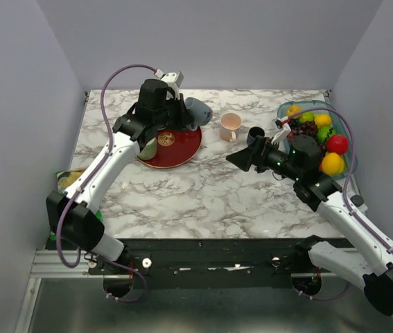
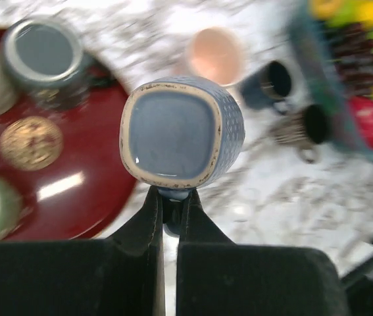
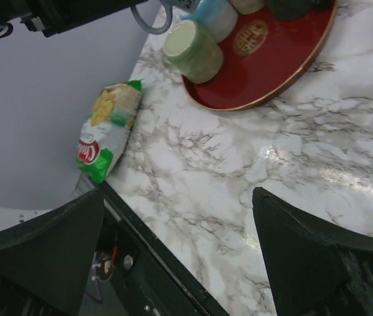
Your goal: Turn the mug right side up
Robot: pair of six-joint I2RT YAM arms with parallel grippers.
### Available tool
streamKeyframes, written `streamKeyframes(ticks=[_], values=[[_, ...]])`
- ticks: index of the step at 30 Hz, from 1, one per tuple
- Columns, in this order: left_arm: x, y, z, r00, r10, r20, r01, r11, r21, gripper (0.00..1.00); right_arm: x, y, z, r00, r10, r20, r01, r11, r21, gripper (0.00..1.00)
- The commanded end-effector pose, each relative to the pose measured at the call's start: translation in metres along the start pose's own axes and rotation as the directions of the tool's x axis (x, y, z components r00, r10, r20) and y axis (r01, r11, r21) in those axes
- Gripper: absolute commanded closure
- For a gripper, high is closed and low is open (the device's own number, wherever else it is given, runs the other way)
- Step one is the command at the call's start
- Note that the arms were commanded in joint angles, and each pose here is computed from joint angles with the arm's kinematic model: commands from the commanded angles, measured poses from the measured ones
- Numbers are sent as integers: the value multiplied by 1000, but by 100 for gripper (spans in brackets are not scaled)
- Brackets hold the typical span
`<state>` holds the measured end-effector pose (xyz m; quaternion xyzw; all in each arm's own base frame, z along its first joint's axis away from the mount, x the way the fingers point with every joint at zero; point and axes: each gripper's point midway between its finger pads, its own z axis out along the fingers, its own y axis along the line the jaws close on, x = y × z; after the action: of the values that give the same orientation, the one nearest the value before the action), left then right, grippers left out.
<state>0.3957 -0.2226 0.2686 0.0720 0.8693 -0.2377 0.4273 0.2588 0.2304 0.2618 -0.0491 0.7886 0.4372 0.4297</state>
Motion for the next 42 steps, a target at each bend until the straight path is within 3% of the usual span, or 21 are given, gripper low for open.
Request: streamKeyframes(ticks=[1,5,10,13,18,23,29,36,42], values=[[-38,-116,-71,979,-127,157,43,891,452,100,-26,66,-20,990,15,143,31,949,-315,1],[-48,-165,-110,952,-244,184,76,772,631,100,-42,94,-42,970,31,241,76,904,-421,1],[-58,-209,-159,907,-386,167,108,597,795,100,-67,126,-81,906,30,422,204,843,-497,2],[-59,-229,-175,889,-419,183,89,551,830,100,-75,137,-94,880,44,473,240,818,-523,2],[-66,-239,-186,844,-486,226,85,539,838,100,-86,149,-114,829,84,553,293,777,-558,7],[-67,-241,-196,801,-552,232,96,500,861,100,-91,144,-113,815,107,570,272,798,-539,16],[-63,-249,-198,800,-559,218,101,484,869,100,-96,139,-114,793,122,597,267,812,-520,17],[-58,-259,-197,811,-551,199,101,466,879,100,-103,148,-115,789,114,604,287,801,-526,33],[-54,-263,-196,817,-546,185,101,452,886,100,-112,152,-121,768,112,631,300,807,-508,36]])
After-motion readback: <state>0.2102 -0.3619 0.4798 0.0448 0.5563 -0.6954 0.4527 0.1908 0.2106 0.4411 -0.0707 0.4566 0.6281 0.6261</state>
